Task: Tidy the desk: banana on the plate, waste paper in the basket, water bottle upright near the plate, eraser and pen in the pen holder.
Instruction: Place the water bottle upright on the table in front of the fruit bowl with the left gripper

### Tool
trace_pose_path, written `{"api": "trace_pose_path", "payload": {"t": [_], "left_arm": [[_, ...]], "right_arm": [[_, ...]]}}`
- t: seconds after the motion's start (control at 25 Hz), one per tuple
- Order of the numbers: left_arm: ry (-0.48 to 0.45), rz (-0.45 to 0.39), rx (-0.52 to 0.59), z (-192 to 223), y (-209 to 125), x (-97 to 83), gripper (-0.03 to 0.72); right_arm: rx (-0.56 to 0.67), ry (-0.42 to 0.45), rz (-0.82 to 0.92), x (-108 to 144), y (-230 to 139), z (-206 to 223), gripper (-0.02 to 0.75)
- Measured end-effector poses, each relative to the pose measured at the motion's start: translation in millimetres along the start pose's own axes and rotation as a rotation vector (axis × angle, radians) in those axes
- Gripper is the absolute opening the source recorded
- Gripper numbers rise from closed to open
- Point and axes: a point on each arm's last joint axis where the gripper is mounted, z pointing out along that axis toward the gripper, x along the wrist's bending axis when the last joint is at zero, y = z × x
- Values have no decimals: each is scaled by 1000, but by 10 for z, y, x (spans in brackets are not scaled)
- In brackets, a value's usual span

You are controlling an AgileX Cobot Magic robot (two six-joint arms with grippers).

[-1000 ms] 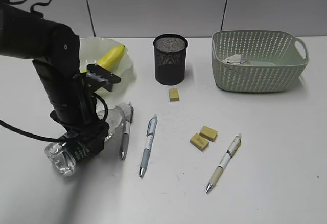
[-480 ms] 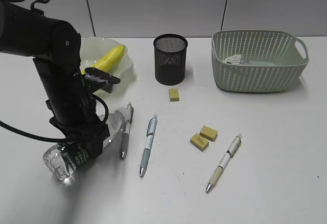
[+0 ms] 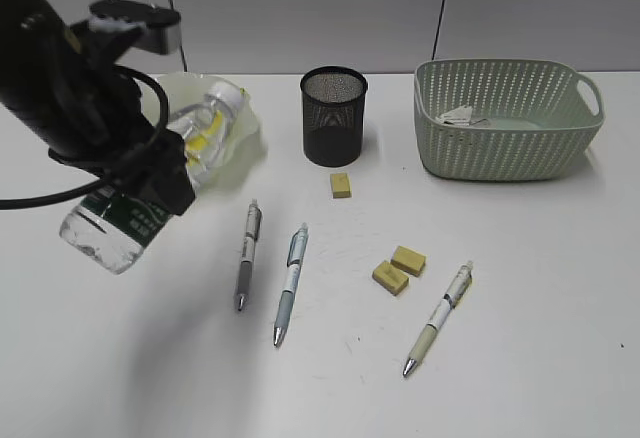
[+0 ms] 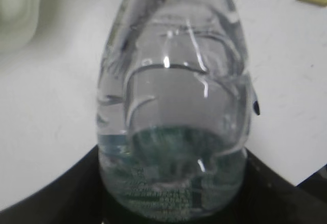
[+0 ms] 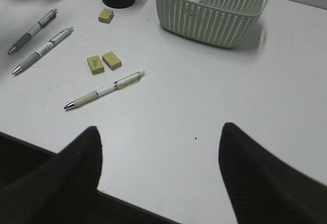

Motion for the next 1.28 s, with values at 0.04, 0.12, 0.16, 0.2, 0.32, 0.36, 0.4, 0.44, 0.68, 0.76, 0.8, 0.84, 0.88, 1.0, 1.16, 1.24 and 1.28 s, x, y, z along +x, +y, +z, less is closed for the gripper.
{"api": "trace_pose_path", "payload": {"t": [0.04,0.12,0.16,0.2,0.32,0.36,0.4,0.44,0.68,0.76,0.8,0.84,0.88,1.0,1.16,1.24,1.28], "left_arm": [[-3,-3,-46,-116,-45,-19,488],[-1,-20,-161,-308,-137,-46,488],[3,-30,-230,-393,-203,-55,488],[8,-35,-293,-460,-289,-60,488],[23,-59,-513,-553,-539,-61,488],[27,-71,-559,-519,-645,-55,488],[29,-88,-636,-529,-721,-49,488],[32,-109,-699,-499,-816,-39,488],[128,-176,-983,-191,-1232,97,488],[168,-180,-1049,-96,-1309,141,488],[188,-180,-1088,-70,-1324,160,488],[204,-177,-1113,-38,-1317,176,488],[217,-172,-1127,0,-1299,189,488],[254,-144,-1172,123,-1230,221,488],[284,-98,-1208,335,-1153,247,488],[272,-92,-1171,450,-1135,248,488],[261,-90,-1147,513,-1136,245,488]], "right_arm": [[0,0,0,0,0,0,562],[0,0,0,0,0,0,562],[0,0,0,0,0,0,562],[0,0,0,0,0,0,562],[0,0,0,0,0,0,562],[0,0,0,0,0,0,562],[0,0,0,0,0,0,562],[0,0,0,0,0,0,562],[0,0,0,0,0,0,562],[0,0,0,0,0,0,562],[0,0,0,0,0,0,562],[0,0,0,0,0,0,562],[0,0,0,0,0,0,562],[0,-1,0,-1,0,0,562],[0,-1,0,-1,0,0,562],[0,-1,0,-1,0,0,562],[0,-1,0,-1,0,0,562]]}}
